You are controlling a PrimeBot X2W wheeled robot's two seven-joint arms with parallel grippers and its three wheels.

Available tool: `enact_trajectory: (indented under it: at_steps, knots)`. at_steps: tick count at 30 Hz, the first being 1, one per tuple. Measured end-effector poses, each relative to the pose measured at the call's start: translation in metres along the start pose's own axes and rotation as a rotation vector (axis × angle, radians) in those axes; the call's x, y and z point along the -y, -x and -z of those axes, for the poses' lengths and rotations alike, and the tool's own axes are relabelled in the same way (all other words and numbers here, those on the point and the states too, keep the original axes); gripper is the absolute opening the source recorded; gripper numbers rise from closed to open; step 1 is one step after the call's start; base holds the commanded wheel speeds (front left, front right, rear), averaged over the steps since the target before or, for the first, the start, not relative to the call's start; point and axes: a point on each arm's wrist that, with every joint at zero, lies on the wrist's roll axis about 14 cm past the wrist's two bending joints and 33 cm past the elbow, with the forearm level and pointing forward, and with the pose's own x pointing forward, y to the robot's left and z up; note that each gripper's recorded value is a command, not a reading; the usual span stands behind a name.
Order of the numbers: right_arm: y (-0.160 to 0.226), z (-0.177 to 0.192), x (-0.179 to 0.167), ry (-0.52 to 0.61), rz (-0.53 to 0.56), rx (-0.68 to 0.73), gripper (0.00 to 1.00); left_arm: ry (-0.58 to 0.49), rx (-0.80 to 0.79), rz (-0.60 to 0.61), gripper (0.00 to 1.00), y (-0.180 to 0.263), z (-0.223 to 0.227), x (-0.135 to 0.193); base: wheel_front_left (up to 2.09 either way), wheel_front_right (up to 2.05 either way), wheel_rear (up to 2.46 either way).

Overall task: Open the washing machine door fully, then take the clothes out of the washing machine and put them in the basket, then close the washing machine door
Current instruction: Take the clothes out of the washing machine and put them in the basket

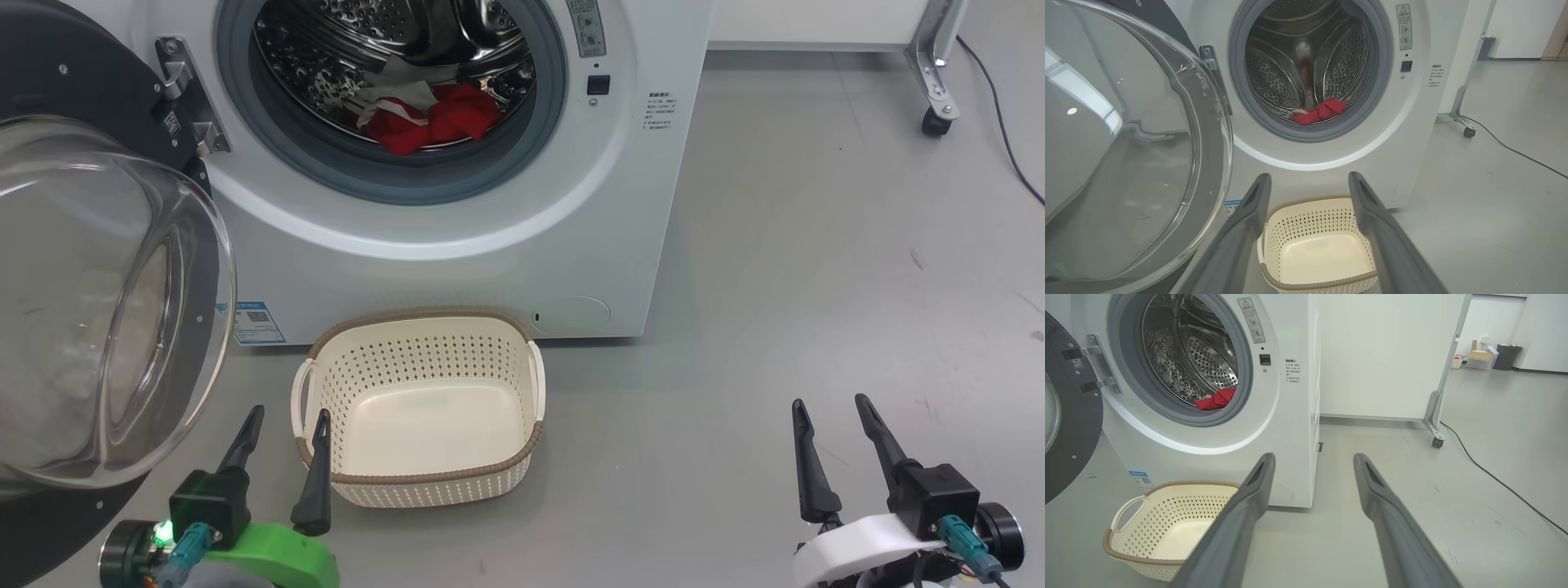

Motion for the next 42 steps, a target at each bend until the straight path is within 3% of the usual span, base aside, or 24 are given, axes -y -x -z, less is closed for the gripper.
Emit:
enact_trajectory:
  at_steps: [42]
  knots:
    - [-0.0001,0.0017,0.0003,-0.001,0.002,-0.005,1.0,-0.018,0.006,-0.005,1.0,-0.0006,-0.0018,-0.0005,0.76,-0.76,0.0]
